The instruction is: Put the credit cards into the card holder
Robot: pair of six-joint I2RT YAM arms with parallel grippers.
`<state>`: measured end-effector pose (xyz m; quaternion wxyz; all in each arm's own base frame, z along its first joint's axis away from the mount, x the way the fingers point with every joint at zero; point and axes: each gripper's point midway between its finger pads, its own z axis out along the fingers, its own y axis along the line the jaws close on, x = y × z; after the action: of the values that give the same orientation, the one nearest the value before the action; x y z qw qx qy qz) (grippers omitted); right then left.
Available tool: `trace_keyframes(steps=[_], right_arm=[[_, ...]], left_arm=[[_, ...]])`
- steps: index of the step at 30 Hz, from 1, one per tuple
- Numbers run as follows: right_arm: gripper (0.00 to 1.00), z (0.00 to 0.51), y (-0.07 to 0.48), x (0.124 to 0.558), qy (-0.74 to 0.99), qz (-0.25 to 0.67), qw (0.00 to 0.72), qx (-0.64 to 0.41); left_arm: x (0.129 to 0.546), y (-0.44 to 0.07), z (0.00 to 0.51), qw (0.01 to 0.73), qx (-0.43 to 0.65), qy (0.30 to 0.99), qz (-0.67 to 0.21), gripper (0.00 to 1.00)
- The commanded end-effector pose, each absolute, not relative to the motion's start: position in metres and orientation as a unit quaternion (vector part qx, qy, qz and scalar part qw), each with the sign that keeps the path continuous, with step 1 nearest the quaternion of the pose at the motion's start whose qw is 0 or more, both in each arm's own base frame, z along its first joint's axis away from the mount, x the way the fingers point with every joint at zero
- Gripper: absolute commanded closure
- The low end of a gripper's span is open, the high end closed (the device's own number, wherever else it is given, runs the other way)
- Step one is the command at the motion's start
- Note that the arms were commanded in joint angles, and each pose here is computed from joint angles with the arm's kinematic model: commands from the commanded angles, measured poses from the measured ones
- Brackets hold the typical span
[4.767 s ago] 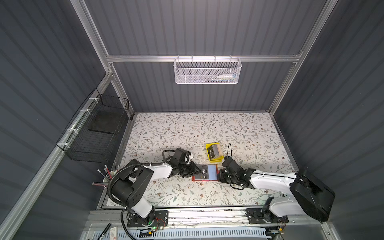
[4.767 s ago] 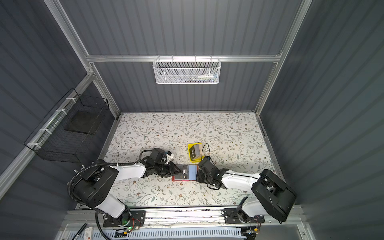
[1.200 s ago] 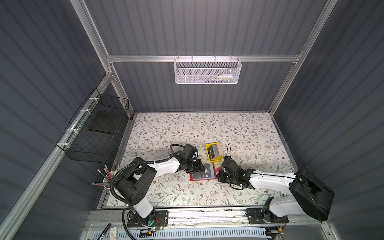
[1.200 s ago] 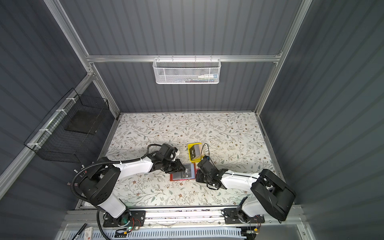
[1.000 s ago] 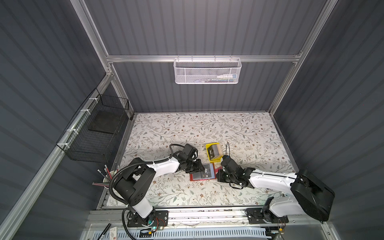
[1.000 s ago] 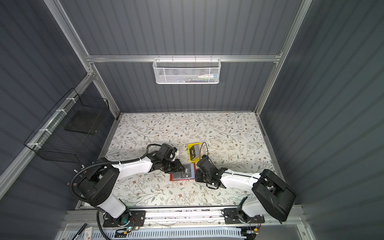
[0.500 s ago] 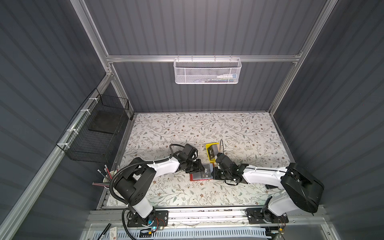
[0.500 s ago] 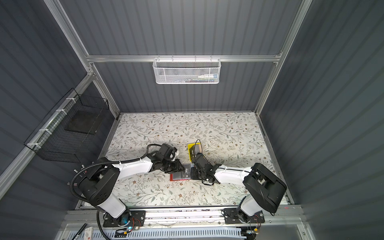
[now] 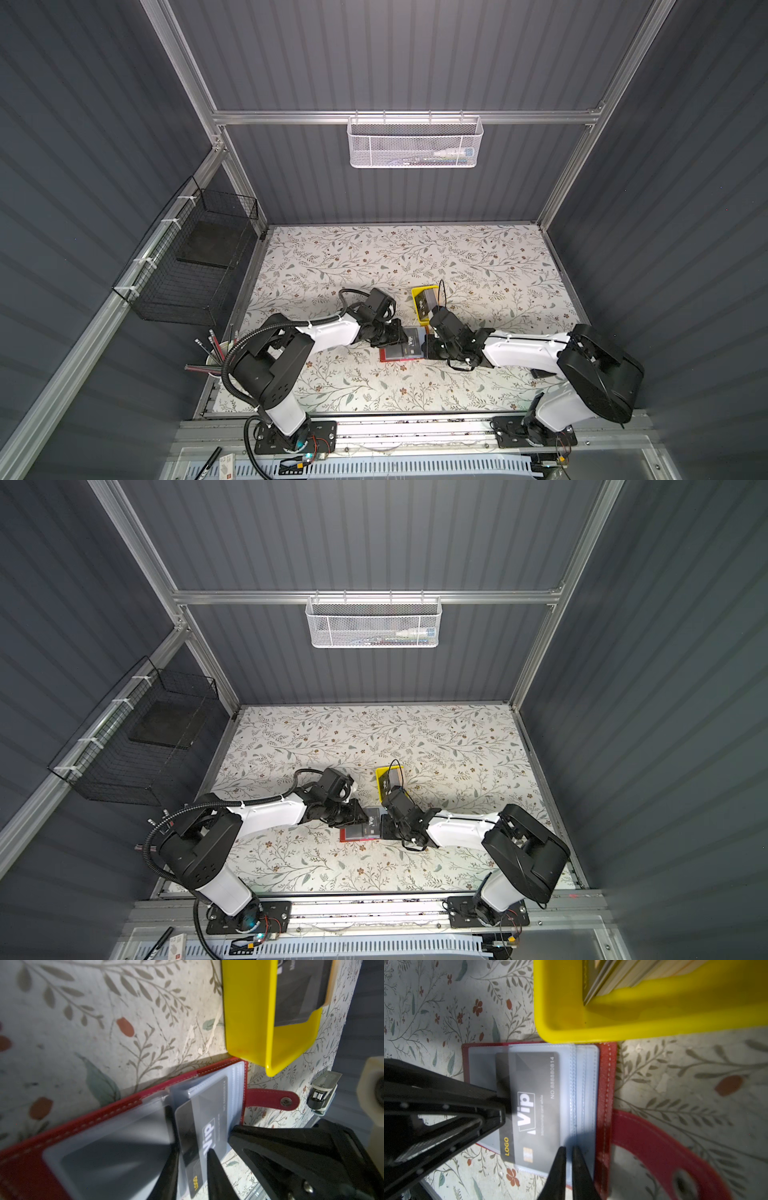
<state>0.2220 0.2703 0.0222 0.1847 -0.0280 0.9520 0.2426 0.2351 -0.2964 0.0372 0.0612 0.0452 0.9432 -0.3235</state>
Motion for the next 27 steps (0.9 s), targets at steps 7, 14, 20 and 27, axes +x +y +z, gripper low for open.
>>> trace_keyframes(steps=[7, 14, 20, 27], right_arm=[[0.86, 0.006, 0.251, 0.207, 0.965, 0.206, 0.164, -0.017], [0.83, 0.016, 0.242, 0.208, 0.964, 0.198, 0.178, -0.011], [0.86, 0.015, 0.236, 0.206, 0.966, 0.19, 0.175, -0.009], [0.88, 0.01, 0.238, 0.204, 0.967, 0.191, 0.166, -0.012]], left_arm=[[0.231, -0.307, 0.032, 0.046, 0.049, 0.935, -0.349, 0.77], [0.23, -0.309, 0.027, 0.041, 0.046, 0.935, -0.351, 0.8], [0.229, -0.308, 0.026, 0.041, 0.046, 0.936, -0.348, 0.8], [0.228, -0.31, 0.027, 0.04, 0.051, 0.936, -0.345, 0.79]])
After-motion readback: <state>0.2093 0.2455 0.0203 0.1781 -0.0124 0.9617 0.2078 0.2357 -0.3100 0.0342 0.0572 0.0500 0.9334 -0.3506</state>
